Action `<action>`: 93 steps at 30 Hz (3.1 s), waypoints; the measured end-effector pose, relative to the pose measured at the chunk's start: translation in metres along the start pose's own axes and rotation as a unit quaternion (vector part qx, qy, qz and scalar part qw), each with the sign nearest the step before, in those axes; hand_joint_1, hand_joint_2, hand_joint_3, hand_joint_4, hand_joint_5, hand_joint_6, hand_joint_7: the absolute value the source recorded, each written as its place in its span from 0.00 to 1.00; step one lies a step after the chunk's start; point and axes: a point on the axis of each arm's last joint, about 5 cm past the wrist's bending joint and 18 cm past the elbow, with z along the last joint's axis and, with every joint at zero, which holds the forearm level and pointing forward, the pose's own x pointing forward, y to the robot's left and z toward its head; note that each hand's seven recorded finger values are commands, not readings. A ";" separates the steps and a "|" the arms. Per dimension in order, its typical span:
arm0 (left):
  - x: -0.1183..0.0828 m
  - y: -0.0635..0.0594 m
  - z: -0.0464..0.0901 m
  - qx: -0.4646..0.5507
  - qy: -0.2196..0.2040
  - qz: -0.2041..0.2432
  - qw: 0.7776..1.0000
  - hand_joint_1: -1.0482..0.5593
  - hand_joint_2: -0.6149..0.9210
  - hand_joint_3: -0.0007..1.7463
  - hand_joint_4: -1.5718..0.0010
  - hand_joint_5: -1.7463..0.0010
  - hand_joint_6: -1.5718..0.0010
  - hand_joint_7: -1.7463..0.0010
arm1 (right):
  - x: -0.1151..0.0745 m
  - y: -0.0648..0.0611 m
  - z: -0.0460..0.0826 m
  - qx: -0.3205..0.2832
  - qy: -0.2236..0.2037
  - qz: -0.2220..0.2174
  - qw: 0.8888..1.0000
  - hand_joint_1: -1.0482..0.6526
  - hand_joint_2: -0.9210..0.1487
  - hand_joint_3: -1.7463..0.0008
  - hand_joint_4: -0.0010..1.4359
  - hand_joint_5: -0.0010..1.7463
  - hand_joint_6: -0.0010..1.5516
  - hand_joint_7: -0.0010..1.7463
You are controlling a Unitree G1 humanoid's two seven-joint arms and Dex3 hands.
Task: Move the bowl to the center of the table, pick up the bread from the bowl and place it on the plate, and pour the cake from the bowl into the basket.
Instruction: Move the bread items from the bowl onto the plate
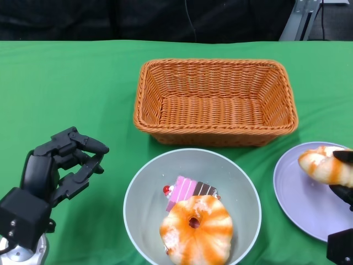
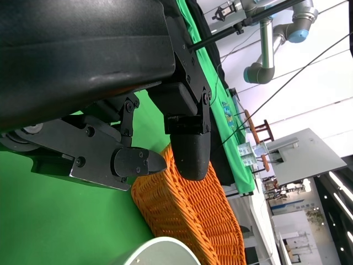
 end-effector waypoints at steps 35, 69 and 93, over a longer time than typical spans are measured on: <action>-0.003 0.001 0.000 0.006 -0.001 -0.005 1.000 0.63 1.00 0.21 0.50 0.24 0.48 0.42 | -0.013 0.001 0.015 -0.043 0.026 0.170 0.984 0.24 0.00 0.91 0.15 0.00 0.20 0.00; -0.005 0.001 -0.002 0.008 0.007 -0.014 1.000 0.63 0.99 0.24 0.50 0.23 0.48 0.41 | -0.005 -0.034 0.096 0.101 -0.101 0.172 0.975 0.21 0.00 0.94 0.39 0.09 0.32 0.02; -0.006 -0.001 -0.003 0.009 0.011 -0.020 1.000 0.64 0.98 0.25 0.50 0.24 0.48 0.41 | 0.022 -0.054 0.151 0.154 -0.183 0.315 0.918 0.20 0.00 0.95 0.36 0.05 0.29 0.00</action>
